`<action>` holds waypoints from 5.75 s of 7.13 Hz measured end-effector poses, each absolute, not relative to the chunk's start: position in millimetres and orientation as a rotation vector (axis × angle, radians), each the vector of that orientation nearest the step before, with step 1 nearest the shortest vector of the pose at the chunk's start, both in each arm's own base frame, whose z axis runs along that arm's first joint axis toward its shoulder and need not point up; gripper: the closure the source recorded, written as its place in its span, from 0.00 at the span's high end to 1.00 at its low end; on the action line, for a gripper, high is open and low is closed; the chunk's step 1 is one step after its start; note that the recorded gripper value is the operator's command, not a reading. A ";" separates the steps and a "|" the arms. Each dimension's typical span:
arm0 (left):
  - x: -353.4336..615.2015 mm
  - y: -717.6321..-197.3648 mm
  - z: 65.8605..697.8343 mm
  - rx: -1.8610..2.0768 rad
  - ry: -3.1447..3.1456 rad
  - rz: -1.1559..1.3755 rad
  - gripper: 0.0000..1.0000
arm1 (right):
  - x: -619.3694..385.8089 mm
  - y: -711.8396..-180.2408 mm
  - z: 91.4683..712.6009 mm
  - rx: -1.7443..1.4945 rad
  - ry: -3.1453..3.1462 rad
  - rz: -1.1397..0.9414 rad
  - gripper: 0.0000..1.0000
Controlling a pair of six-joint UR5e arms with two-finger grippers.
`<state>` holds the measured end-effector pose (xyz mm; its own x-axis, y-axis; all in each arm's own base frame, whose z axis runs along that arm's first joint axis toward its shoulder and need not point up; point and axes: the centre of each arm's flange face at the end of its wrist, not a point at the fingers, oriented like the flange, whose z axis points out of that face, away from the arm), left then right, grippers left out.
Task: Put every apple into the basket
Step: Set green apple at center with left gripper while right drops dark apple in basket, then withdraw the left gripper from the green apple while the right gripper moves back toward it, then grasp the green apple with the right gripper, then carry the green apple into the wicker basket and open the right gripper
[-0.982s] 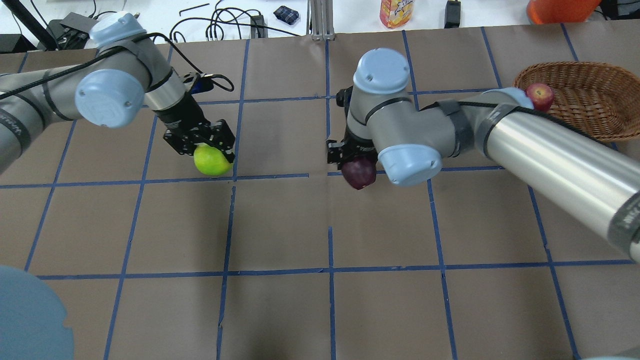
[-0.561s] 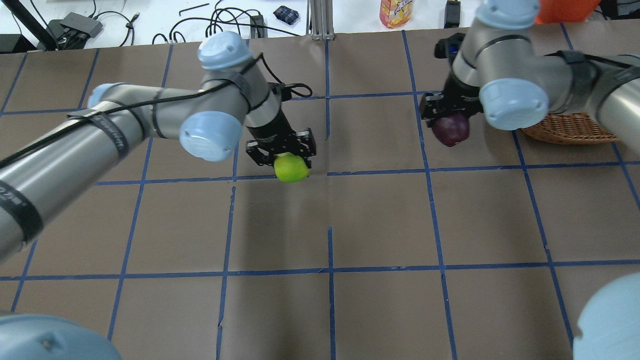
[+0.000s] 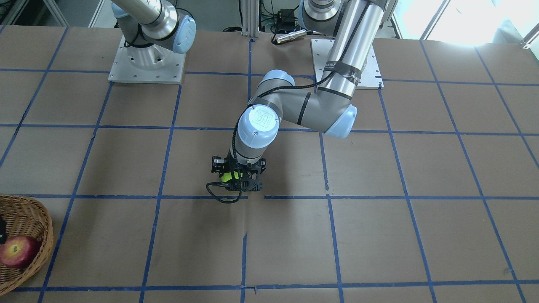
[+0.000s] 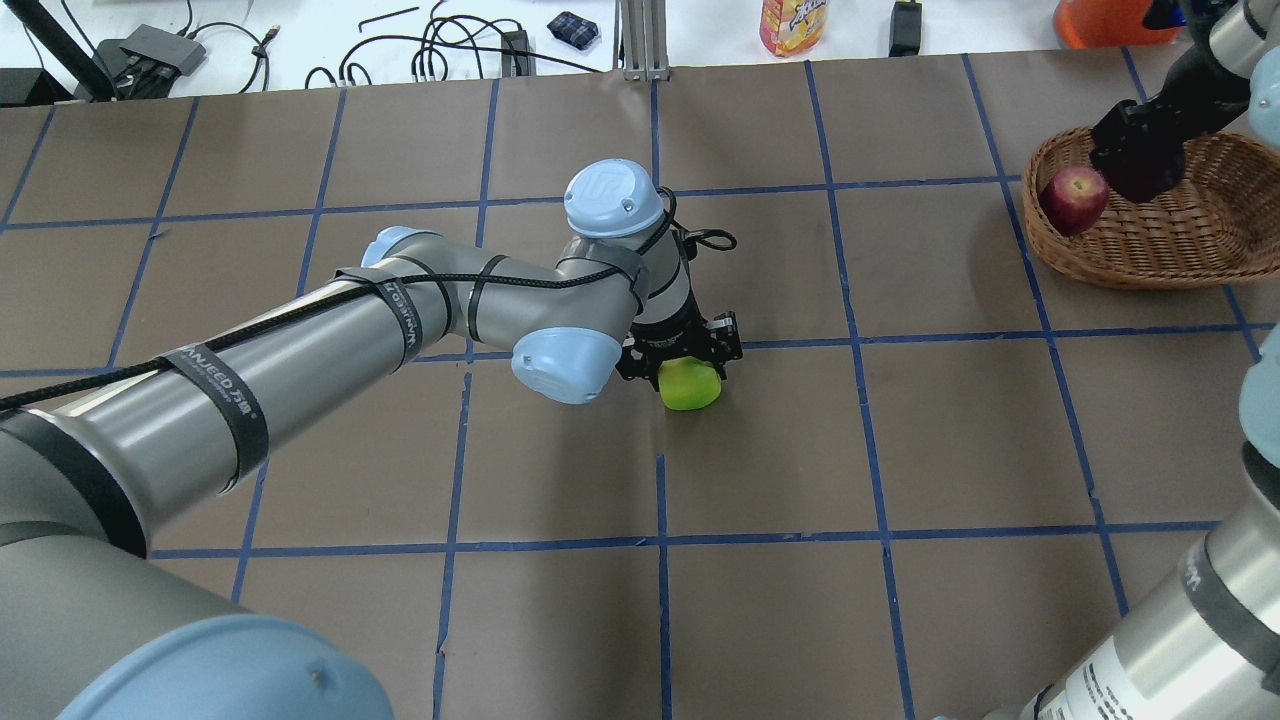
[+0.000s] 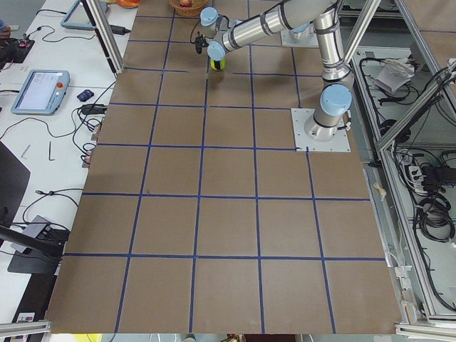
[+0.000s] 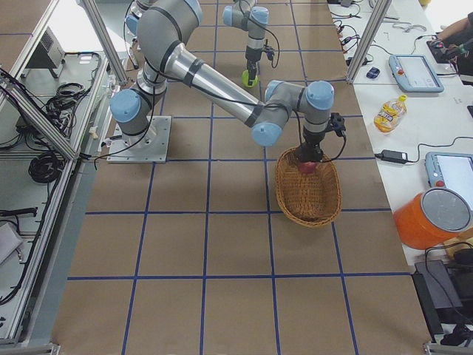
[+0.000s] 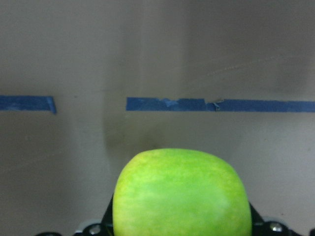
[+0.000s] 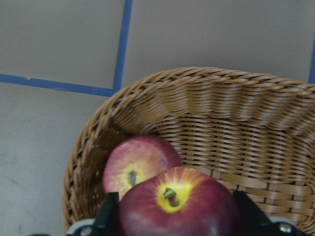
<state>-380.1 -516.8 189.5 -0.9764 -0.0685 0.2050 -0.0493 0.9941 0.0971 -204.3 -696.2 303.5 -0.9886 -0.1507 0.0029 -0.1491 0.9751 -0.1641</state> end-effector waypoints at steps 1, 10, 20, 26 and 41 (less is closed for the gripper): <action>-377.7 -523.7 201.1 0.093 -2.932 -0.077 1.00 | -220.7 -703.4 299.9 -0.229 3.104 -0.226 1.00; -74.8 -557.9 383.8 -0.440 -3.095 -0.074 1.00 | -14.2 -680.5 366.3 -0.273 3.011 0.144 1.00; -97.9 -531.4 480.3 -0.280 -3.165 -0.059 1.00 | 319.6 -518.3 219.7 -0.039 3.154 -0.007 1.00; -101.5 -533.0 476.2 -0.268 -3.173 -0.063 1.00 | 318.2 -504.8 201.0 -0.068 3.143 0.023 0.16; -107.5 -524.1 487.5 -0.207 -3.162 -0.038 1.00 | -219.7 -659.3 295.7 -0.398 3.165 -0.210 1.00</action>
